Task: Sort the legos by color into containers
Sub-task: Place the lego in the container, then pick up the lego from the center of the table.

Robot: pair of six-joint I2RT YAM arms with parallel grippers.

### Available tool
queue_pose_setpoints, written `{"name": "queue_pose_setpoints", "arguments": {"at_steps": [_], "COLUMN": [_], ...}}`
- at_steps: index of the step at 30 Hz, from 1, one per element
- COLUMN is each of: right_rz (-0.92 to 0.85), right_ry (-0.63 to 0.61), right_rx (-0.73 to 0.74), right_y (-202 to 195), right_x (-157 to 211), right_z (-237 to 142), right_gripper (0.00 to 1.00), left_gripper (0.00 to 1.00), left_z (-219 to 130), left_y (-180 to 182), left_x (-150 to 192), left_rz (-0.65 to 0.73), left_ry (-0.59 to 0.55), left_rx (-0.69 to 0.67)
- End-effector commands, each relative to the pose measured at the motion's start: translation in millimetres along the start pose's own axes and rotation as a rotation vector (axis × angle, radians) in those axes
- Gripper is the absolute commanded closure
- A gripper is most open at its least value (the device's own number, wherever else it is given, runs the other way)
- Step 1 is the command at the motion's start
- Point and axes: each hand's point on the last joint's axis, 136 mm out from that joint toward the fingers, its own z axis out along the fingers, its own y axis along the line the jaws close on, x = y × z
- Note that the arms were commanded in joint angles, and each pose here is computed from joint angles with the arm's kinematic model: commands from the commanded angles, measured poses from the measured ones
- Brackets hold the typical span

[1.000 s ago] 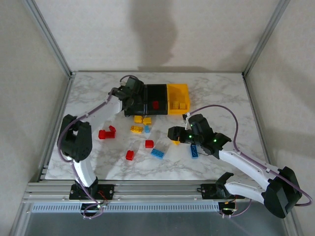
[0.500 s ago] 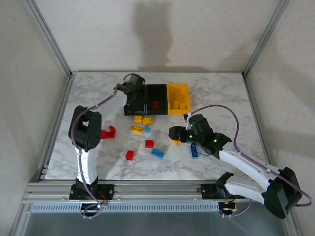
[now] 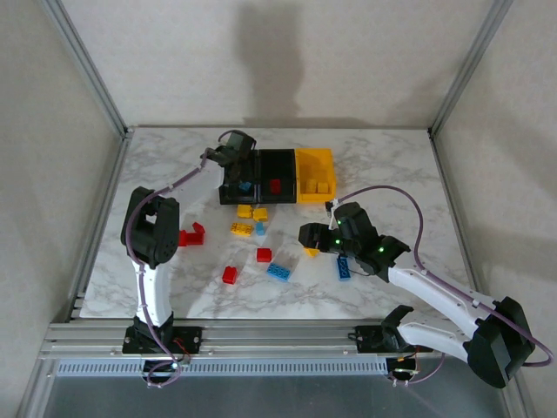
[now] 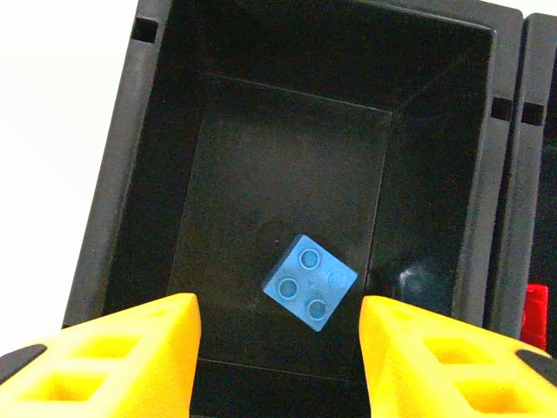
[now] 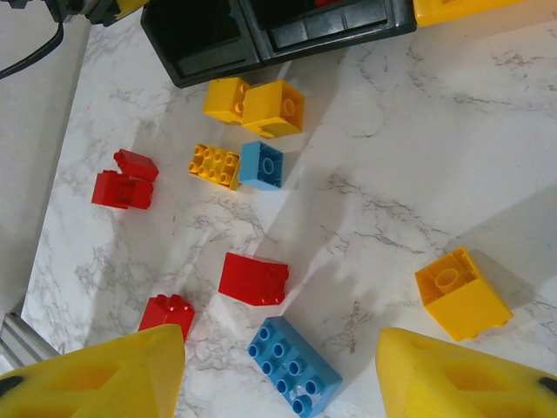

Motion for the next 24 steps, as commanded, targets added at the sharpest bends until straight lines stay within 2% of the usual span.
{"name": "queue_pose_setpoints", "arguments": {"at_steps": [1,5,9,17,24], "right_rz": [-0.011,-0.012,-0.012,-0.005,-0.044], "right_ry": [-0.020,-0.031,-0.036,-0.028,0.002], "right_rx": [0.010,0.040,0.061,0.069,0.027], "right_y": [5,1,-1,-1,9], "right_x": [-6,-9,-11,-11,-3], "right_z": [-7,-10,-12,-13,-9], "right_gripper": [0.40,0.39,0.36,0.34,0.35], "left_gripper": [0.49,0.46,0.43,0.41,0.38], "left_z": [-32,-64,-91,-134,-155], "left_y": [-2,-9,-10,15,22], "left_x": [-10,-6,12,60,108], "left_rz": [-0.017,-0.042,-0.037,-0.058,-0.036], "left_ry": [-0.020,-0.045,-0.047,-0.036,0.018], "left_rx": [0.045,0.129,0.193,0.263,0.320]}}
